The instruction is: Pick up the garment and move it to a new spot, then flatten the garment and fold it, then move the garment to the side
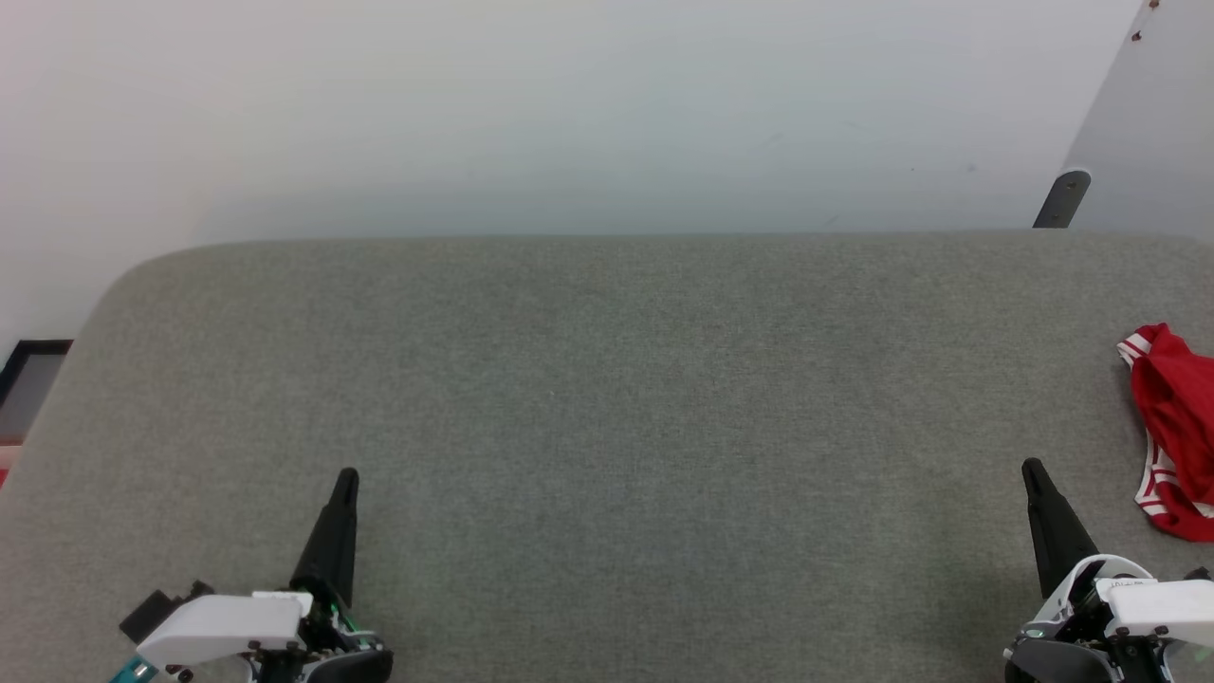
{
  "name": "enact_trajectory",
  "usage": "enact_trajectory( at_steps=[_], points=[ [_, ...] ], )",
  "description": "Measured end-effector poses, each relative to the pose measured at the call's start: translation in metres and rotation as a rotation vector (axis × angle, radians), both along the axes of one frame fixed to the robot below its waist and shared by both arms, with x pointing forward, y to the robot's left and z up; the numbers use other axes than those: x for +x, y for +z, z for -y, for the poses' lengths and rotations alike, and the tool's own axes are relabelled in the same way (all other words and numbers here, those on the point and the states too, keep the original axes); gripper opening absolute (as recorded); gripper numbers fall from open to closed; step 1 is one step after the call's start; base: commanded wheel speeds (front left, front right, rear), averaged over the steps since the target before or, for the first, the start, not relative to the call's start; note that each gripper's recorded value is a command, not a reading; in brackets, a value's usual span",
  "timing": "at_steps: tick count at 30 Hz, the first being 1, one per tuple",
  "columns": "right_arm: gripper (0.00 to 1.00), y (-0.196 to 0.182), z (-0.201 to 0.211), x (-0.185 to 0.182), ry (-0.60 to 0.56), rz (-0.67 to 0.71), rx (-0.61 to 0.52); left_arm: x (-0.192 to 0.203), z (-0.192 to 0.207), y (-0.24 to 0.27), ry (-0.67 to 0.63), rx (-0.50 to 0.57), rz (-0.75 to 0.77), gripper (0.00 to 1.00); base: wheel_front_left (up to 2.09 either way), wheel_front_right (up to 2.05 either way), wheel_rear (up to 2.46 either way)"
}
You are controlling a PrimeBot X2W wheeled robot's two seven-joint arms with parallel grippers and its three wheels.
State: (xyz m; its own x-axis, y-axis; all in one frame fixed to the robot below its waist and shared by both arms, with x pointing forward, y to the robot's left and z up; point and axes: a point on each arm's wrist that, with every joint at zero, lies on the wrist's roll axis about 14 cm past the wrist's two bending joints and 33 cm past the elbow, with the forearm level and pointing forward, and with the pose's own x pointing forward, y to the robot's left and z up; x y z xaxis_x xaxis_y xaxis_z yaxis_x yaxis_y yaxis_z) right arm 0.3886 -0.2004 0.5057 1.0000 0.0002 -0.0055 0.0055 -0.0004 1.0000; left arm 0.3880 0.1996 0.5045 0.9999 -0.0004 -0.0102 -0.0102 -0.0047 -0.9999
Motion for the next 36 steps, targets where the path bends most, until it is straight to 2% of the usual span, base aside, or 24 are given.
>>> enact_trajectory(
  at_steps=[36],
  points=[
    [0.00, 0.0001, 0.0000, 0.0000, 0.000, 0.000, 0.000, 0.0000, 0.0002, 0.0001, -0.001, 0.000, 0.000, 0.00, 0.00, 0.00, 0.00]
  ],
)
